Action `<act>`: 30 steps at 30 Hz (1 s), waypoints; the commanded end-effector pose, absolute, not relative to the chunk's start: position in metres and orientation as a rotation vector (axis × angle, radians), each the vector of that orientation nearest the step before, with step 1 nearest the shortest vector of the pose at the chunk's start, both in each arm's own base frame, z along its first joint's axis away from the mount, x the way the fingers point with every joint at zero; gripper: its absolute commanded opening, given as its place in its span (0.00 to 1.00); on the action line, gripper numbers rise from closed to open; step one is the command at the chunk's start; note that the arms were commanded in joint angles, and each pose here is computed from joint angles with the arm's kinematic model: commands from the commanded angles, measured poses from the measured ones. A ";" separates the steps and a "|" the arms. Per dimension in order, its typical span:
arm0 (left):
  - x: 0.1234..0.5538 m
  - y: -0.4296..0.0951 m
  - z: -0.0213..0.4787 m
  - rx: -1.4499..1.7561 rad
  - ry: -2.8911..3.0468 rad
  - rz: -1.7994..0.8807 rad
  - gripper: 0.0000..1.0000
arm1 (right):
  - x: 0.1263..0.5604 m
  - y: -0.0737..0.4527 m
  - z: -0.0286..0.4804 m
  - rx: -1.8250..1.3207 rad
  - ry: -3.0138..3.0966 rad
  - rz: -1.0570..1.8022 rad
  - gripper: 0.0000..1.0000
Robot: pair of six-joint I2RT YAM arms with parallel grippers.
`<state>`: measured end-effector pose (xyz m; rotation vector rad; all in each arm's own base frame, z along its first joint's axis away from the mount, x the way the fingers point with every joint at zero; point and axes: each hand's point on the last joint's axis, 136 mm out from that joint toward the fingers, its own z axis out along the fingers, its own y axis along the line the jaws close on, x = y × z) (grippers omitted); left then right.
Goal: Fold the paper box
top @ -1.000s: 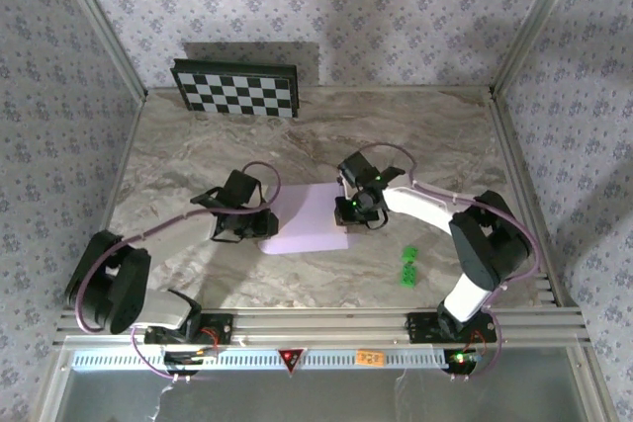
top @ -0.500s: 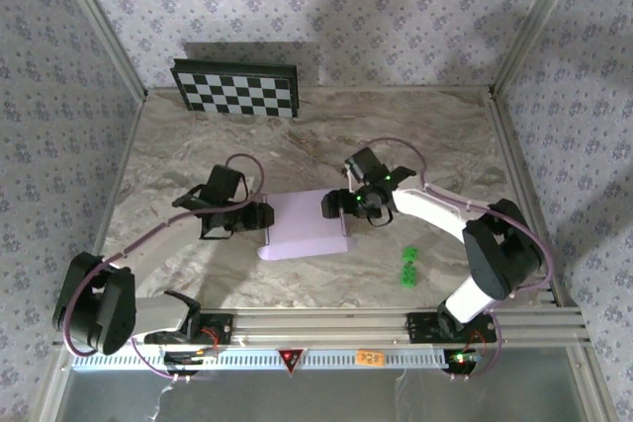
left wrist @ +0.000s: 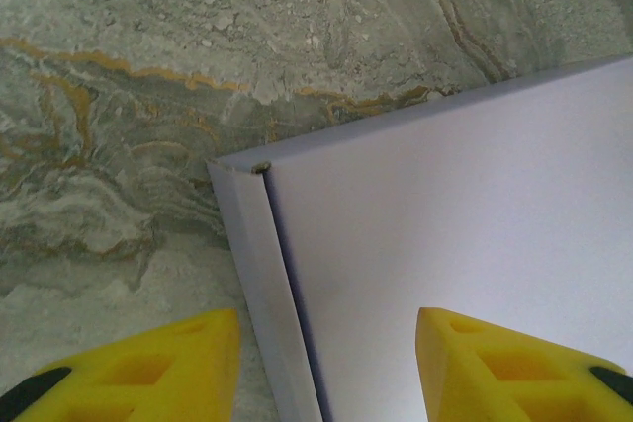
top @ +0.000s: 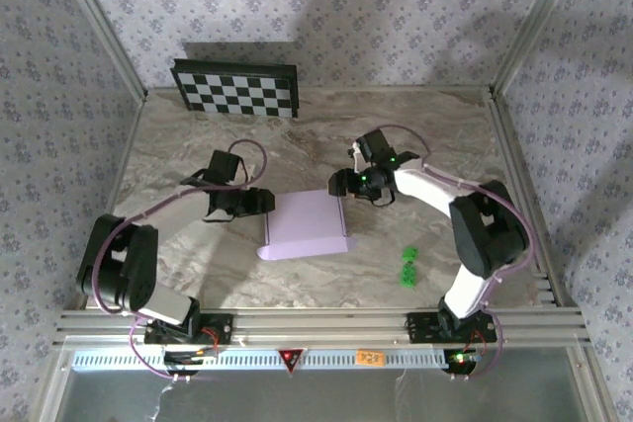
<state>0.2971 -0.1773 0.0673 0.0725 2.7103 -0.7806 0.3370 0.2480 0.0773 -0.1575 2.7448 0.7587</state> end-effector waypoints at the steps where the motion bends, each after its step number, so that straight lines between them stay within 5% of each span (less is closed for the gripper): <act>1: 0.315 -0.188 0.079 0.126 2.651 -0.840 0.50 | 0.339 0.258 0.072 -0.193 2.783 0.811 0.65; 8: 0.317 -0.192 0.061 0.123 2.689 -0.867 0.48 | 0.348 0.268 0.056 -0.195 2.808 0.836 0.53; 17: 0.321 -0.202 0.060 0.115 2.672 -0.922 0.31 | 0.350 0.280 0.053 -0.217 2.805 0.888 0.33; 30: 0.342 -0.204 0.061 0.129 2.705 -0.875 0.29 | 0.388 0.261 0.046 -0.270 2.826 0.805 0.39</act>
